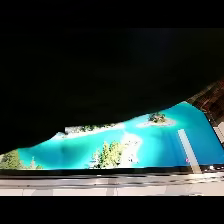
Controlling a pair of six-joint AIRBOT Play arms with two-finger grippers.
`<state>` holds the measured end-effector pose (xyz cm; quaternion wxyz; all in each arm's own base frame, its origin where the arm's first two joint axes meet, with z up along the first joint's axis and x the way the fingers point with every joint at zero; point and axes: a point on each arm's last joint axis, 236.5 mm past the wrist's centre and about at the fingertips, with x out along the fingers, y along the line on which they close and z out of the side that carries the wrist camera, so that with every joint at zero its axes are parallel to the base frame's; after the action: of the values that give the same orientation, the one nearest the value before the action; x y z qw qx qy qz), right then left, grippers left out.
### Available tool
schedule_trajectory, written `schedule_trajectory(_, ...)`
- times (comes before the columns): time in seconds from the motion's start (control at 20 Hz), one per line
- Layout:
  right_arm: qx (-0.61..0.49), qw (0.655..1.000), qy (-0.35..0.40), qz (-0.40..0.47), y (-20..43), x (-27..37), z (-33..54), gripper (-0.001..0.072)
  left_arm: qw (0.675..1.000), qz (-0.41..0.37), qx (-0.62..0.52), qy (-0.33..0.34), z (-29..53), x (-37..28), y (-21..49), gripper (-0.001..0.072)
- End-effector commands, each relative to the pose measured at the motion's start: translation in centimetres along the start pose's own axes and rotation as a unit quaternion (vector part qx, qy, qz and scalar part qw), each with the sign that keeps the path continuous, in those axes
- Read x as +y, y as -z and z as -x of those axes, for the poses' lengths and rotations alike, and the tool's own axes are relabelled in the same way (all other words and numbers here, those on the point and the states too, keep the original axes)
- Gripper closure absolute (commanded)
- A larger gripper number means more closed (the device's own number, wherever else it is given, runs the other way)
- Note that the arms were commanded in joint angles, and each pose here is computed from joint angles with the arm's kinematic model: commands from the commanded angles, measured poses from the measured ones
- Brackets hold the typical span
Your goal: Fold the clothes and pants, and hang the long-sleeved shirts on hangers.
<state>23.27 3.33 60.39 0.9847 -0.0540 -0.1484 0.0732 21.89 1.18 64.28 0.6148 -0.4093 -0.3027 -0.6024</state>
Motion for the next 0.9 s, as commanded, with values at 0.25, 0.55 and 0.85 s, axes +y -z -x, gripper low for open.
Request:
schedule_trajectory(0.25, 0.131, 0.991, 0.032, -0.005, 10.1, -4.1, -2.6, 0.0701, 0.885, -0.04, 0.264, -0.381, 10.4, 19.2, 11.6, 0.0702)
schedule_trajectory(0.55, 0.404, 0.897, -0.035, -0.179, 43.9, -4.8, -10.5, 0.0699, 0.752, 0.112, 0.343, -0.551, 30.0, 36.1, 26.9, 0.0701)
schedule_trajectory(0.85, 0.435, 0.855, 0.084, -0.272, 65.5, -8.8, -14.8, 0.0693, 0.682, 0.126, 0.199, -0.692, 45.3, 48.4, 28.1, 0.0681)
